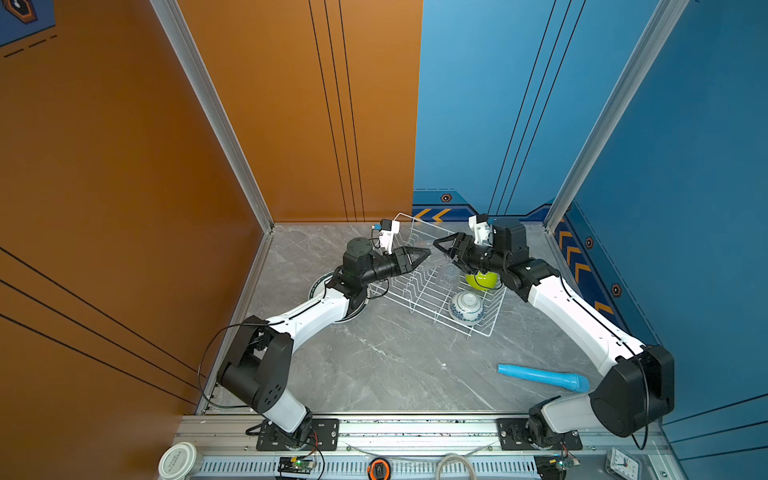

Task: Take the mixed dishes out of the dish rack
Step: 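Close the left gripper on the clear glass while the right gripper opens, then carry the glass with the left gripper beside the plate stack while right gripper re-enters rack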

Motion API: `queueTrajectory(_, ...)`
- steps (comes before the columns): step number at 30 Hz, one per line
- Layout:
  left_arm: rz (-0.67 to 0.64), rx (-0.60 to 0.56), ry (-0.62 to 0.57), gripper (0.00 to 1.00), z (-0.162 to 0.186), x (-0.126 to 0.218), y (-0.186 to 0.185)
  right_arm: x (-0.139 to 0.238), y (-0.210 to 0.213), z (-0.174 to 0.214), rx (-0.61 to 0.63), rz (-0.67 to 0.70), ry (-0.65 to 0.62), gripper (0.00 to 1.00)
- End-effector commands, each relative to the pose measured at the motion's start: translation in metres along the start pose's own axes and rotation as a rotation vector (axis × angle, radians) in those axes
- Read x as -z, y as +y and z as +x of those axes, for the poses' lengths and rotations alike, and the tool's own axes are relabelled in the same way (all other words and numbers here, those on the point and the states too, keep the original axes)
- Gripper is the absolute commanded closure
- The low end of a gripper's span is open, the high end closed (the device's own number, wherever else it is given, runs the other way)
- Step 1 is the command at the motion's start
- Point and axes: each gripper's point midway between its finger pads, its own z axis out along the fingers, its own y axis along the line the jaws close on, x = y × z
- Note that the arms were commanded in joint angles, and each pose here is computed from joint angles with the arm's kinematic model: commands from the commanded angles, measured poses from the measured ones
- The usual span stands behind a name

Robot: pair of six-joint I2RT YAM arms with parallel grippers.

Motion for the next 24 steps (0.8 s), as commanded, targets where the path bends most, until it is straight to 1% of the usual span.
queueTrajectory(1, 0.095, -0.071, 0.023, 0.59, 0.002, -0.008, -0.031, -0.008, 0.03, 0.021, 0.046, -0.091, 0.087, 0.65)
queueTrajectory(3, 0.108, -0.081, 0.032, 0.6, 0.003, -0.009, -0.035, -0.01, 0.032, 0.023, 0.047, -0.096, 0.097, 0.65)
queueTrajectory(7, 0.119, -0.085, 0.038, 0.7, 0.004, -0.01, -0.039, -0.011, 0.032, 0.024, 0.049, -0.094, 0.101, 0.65)
queueTrajectory(9, 0.119, -0.088, 0.036, 0.84, 0.003, -0.008, -0.04, -0.012, 0.03, 0.023, 0.047, -0.089, 0.098, 0.64)
queueTrajectory(10, 0.118, -0.087, 0.034, 0.93, 0.003, -0.008, -0.04, -0.012, 0.029, 0.024, 0.045, -0.087, 0.098, 0.64)
queueTrajectory(11, 0.114, -0.086, 0.029, 0.95, 0.003, -0.007, -0.039, -0.012, 0.027, 0.023, 0.044, -0.083, 0.094, 0.64)
queueTrajectory(14, 0.102, -0.083, 0.016, 0.96, 0.001, -0.004, -0.037, -0.012, 0.023, 0.024, 0.033, -0.073, 0.093, 0.64)
queueTrajectory(16, 0.09, -0.079, -0.001, 0.99, -0.002, -0.001, -0.035, -0.012, 0.02, 0.024, 0.029, -0.067, 0.093, 0.62)
queueTrajectory(17, 0.085, -0.075, -0.007, 1.0, -0.003, 0.001, -0.034, -0.011, 0.02, 0.024, 0.03, -0.069, 0.091, 0.6)
queueTrajectory(19, 0.072, -0.068, -0.019, 1.0, -0.006, 0.003, -0.031, -0.01, 0.021, 0.024, 0.031, -0.067, 0.086, 0.54)
queueTrajectory(21, 0.042, -0.052, -0.025, 1.0, -0.008, 0.005, -0.023, -0.007, 0.021, 0.023, 0.032, -0.066, 0.078, 0.5)
queueTrajectory(24, 0.0, -0.036, -0.026, 1.0, -0.008, 0.007, -0.013, -0.005, 0.02, 0.022, 0.031, -0.063, 0.069, 0.36)
